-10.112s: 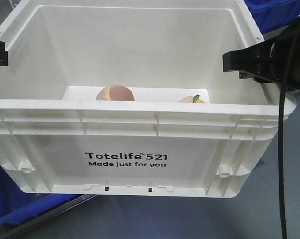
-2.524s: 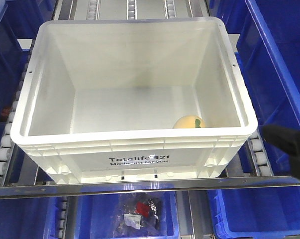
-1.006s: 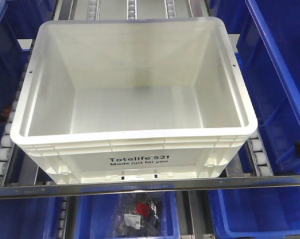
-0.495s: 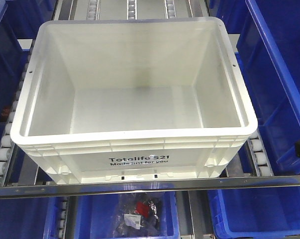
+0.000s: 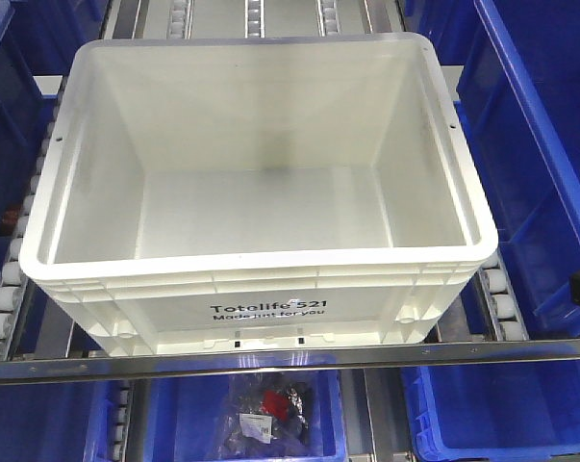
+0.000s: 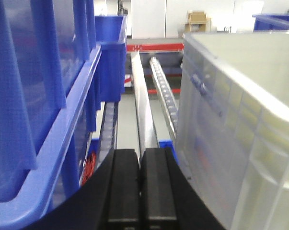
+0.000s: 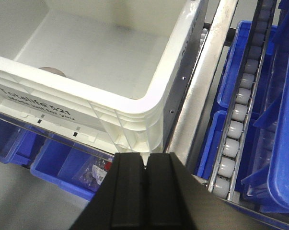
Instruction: Place moving items into box and shelve
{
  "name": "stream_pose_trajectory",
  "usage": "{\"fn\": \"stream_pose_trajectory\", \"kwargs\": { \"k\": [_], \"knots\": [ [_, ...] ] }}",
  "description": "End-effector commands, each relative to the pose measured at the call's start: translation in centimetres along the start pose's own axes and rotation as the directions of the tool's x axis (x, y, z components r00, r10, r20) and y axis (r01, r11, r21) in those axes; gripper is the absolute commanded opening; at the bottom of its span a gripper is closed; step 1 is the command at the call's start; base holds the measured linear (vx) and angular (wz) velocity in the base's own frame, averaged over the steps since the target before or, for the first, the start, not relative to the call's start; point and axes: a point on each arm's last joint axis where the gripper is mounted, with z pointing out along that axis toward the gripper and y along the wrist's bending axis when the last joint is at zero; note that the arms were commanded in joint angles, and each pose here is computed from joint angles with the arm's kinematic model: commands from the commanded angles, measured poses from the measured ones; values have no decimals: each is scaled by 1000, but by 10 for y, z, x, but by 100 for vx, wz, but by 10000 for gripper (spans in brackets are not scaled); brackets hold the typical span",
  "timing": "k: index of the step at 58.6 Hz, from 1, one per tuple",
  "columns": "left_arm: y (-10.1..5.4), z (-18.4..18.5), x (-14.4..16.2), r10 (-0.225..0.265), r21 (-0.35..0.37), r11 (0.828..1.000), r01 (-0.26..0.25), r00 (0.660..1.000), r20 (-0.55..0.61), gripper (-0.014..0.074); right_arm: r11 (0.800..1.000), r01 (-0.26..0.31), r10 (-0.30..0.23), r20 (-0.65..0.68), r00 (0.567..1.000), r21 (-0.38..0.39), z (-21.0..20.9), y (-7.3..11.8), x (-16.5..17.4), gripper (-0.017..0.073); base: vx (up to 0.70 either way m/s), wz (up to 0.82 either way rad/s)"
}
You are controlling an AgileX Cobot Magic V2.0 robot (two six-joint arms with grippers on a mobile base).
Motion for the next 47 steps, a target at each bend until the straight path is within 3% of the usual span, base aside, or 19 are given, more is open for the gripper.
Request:
{"fn": "stream_pose_trajectory", "kwargs": {
  "k": [1, 15, 24, 47],
  "knots": [
    [0, 0, 0, -24, 7, 1000, 23, 997, 79, 50, 1000, 15, -15, 85, 996, 0, -5, -1, -11, -16, 0, 0],
    [0, 0, 0, -22, -2, 1000, 22, 997, 78, 50, 1000, 15, -15, 85, 996, 0, -5, -1, -11, -16, 0, 0],
    [3, 0, 0, -17, -51, 998, 21, 997, 78, 50, 1000, 15, -15, 85, 996, 0, -5, -1, -11, -16, 0, 0],
    [3, 0, 0, -17, -52, 998, 21, 997, 78, 50, 1000, 15, -15, 85, 996, 0, -5, -1, -11, -16, 0, 0]
  ]
}}
